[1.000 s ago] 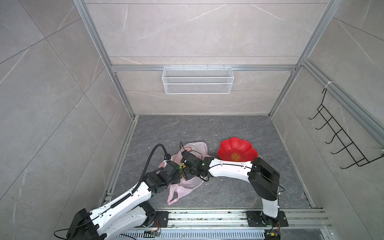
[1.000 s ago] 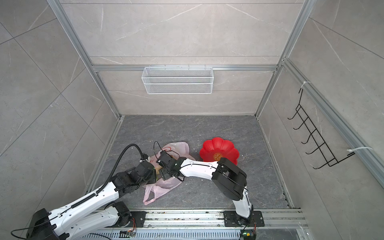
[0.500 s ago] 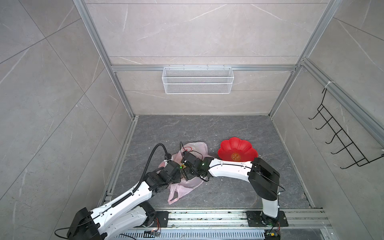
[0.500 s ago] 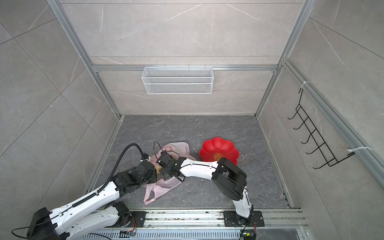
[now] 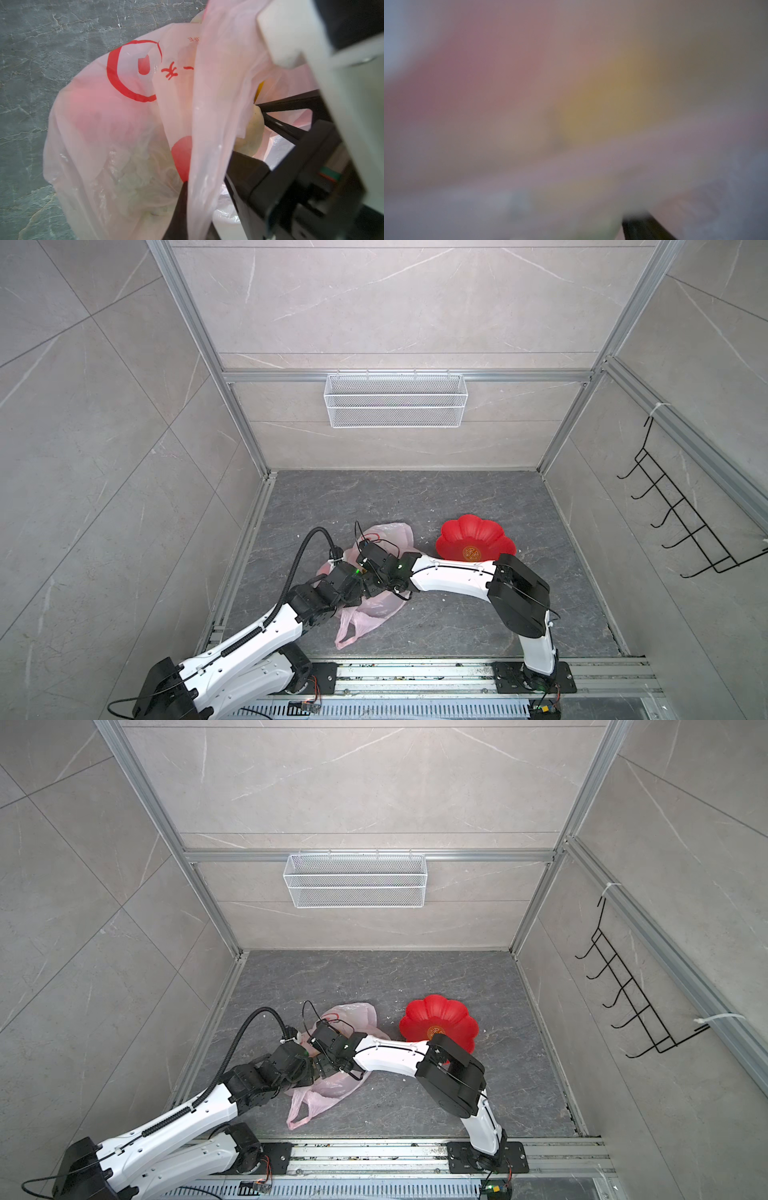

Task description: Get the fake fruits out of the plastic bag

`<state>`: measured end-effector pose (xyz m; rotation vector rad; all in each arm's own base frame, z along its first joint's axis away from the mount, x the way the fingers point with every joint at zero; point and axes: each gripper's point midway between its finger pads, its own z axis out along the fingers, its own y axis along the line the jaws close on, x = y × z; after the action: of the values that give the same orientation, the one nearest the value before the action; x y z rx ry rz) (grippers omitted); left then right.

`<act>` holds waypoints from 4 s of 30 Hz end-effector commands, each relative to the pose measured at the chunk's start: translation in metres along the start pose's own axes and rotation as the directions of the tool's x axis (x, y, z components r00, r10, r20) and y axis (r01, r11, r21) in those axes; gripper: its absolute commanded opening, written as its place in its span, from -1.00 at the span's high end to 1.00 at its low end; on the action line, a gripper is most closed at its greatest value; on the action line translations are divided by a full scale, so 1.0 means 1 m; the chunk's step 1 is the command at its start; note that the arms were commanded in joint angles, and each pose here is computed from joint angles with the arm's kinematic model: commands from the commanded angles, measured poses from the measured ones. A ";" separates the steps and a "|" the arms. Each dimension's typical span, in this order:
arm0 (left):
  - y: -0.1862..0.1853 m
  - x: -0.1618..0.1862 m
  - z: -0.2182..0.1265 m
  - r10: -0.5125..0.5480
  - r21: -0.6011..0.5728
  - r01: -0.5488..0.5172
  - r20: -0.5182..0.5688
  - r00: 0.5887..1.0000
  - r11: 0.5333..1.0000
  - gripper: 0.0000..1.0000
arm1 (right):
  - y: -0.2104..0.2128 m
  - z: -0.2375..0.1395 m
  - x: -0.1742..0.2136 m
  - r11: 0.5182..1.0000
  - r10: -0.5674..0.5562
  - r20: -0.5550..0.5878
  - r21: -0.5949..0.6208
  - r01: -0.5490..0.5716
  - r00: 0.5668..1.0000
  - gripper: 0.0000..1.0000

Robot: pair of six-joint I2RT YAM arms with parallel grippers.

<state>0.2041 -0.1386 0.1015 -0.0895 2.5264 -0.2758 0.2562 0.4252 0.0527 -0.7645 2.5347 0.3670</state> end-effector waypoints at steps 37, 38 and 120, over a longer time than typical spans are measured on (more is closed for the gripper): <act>-0.007 -0.009 -0.002 -0.010 0.023 0.009 0.034 0.999 1.000 0.95 | 0.005 -0.084 -0.050 0.989 0.127 0.206 -0.099 -0.108 0.970 -0.06; -0.006 -0.009 -0.002 -0.010 0.023 0.009 0.034 0.999 1.000 0.95 | 0.005 -0.084 -0.051 0.987 0.140 0.208 -0.105 -0.120 0.968 -0.07; 0.016 0.040 0.018 -0.052 -0.090 0.053 0.013 0.999 0.994 1.00 | -0.022 -0.074 -0.017 0.982 0.188 0.043 0.005 -0.188 0.981 -0.51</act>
<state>0.1759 -0.1358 0.0577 -0.1328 2.5630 -0.2204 0.2605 0.3999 0.0963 -0.5165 2.5912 0.4271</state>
